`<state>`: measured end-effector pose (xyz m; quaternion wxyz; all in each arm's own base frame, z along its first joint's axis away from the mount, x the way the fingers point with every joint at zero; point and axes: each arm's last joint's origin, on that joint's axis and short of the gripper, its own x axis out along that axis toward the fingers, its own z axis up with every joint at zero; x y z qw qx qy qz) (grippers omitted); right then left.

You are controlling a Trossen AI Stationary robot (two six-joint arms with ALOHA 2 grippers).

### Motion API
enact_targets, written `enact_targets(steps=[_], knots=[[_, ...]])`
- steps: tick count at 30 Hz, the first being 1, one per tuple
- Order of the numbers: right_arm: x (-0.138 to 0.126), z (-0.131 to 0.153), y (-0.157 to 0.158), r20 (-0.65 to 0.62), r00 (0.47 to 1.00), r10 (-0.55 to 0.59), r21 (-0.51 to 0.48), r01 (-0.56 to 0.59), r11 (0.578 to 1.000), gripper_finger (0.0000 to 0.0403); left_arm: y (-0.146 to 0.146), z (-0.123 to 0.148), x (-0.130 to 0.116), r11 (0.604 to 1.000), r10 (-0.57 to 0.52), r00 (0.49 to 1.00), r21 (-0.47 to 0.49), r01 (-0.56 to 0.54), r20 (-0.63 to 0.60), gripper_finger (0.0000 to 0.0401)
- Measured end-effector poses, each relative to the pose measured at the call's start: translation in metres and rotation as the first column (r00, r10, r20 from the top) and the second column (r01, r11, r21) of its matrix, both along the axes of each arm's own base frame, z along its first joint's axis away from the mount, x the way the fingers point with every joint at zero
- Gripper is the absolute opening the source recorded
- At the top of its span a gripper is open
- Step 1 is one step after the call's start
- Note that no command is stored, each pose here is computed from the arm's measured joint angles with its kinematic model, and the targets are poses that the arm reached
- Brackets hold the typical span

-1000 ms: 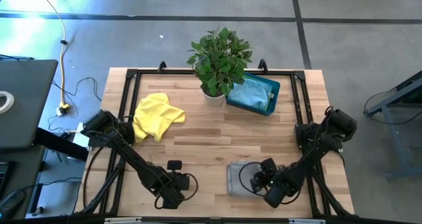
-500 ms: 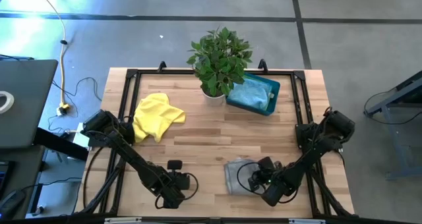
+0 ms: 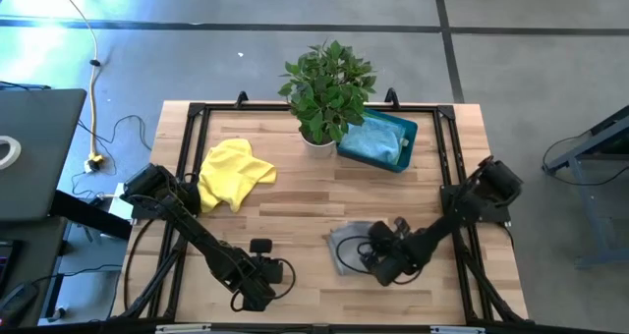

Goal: Fold microfiber towels
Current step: Put the gray towel into the blue bin

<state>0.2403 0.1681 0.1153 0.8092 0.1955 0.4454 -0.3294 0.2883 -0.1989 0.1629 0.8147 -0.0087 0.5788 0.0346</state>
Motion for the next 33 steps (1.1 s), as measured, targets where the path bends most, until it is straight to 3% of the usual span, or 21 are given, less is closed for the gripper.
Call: enact_targets(steps=[3,8,15,30,33], knots=[[0.007,0.007,-0.013,-0.144,0.988,0.052,-0.048,-0.06,0.997,0.0,0.0,0.0,0.0,1.0,-0.023,1.0,0.009,0.023,-0.001,0.0101],[0.021,0.035,-0.035,-0.367,0.924,0.11,-0.18,-0.187,0.966,0.0,0.003,0.0,0.002,0.997,-0.068,0.998,0.028,0.068,-0.005,0.0101],[0.029,0.069,-0.07,-0.618,0.781,0.086,-0.367,-0.384,0.847,0.0,0.014,0.0,0.008,0.989,-0.133,0.991,0.062,0.133,-0.019,0.0101],[0.046,0.085,-0.188,-0.733,0.634,-0.247,-0.605,-0.443,0.662,0.0,0.052,-0.001,0.027,0.991,-0.088,0.995,0.094,0.092,-0.046,0.0101],[0.047,0.085,-0.21,-0.726,0.62,-0.298,-0.628,-0.42,0.655,0.0,0.058,-0.001,0.029,0.989,-0.1,0.993,0.105,0.106,-0.064,0.0101]])
